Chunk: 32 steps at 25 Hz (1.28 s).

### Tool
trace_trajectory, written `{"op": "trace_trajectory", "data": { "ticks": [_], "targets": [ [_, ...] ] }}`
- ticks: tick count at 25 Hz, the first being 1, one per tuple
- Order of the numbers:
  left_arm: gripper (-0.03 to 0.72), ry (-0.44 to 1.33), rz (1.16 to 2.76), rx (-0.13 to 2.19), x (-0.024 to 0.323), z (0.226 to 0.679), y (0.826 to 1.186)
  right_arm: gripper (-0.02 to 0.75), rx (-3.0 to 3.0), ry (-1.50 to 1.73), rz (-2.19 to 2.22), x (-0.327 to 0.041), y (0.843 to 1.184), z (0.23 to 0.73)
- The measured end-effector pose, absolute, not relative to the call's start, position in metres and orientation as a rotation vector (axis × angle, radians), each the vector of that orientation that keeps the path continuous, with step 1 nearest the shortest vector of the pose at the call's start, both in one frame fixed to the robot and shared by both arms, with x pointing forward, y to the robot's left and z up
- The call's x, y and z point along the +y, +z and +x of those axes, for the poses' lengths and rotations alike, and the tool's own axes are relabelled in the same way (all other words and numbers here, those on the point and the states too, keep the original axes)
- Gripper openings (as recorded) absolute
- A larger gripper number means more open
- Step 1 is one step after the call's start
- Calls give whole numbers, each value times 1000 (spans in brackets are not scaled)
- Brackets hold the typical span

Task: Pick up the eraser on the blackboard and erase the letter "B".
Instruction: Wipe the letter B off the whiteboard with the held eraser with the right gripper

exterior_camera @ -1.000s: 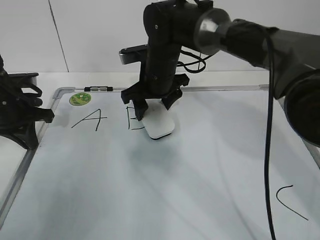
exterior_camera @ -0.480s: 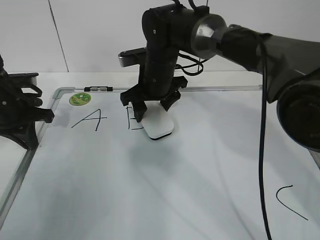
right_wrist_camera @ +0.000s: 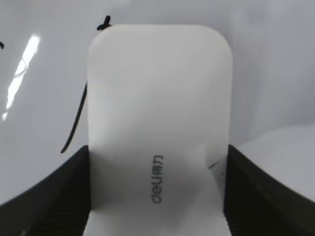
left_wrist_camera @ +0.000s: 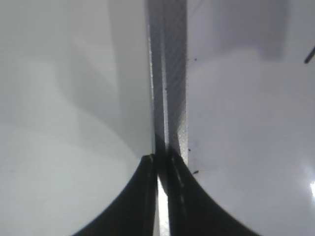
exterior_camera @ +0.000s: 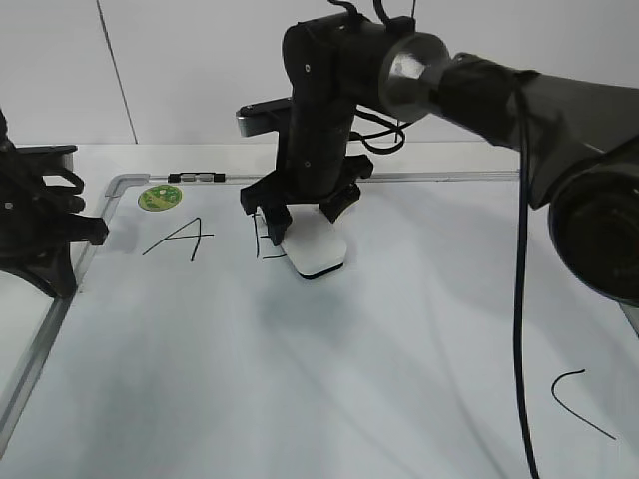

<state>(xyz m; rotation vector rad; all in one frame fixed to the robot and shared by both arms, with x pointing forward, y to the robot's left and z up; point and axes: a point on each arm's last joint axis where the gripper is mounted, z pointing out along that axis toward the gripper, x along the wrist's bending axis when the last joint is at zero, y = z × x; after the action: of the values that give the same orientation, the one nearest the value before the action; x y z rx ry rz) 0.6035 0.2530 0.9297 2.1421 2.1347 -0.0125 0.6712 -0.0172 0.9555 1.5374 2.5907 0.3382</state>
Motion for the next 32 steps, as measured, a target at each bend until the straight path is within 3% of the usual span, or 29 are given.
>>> {"op": "trace_trajectory", "data": {
  "ticks": [4, 8, 32],
  "targets": [
    [24, -13, 2142, 2135, 253, 603, 930, 612, 2594, 319, 1536, -17, 948, 672],
    [24, -13, 2142, 2135, 253, 603, 930, 622, 2593, 296, 1530, -18, 946, 672],
    [25, -9, 2142, 2131, 253, 604, 930, 554, 2585, 305, 1520, -17, 950, 673]
  ]
}}
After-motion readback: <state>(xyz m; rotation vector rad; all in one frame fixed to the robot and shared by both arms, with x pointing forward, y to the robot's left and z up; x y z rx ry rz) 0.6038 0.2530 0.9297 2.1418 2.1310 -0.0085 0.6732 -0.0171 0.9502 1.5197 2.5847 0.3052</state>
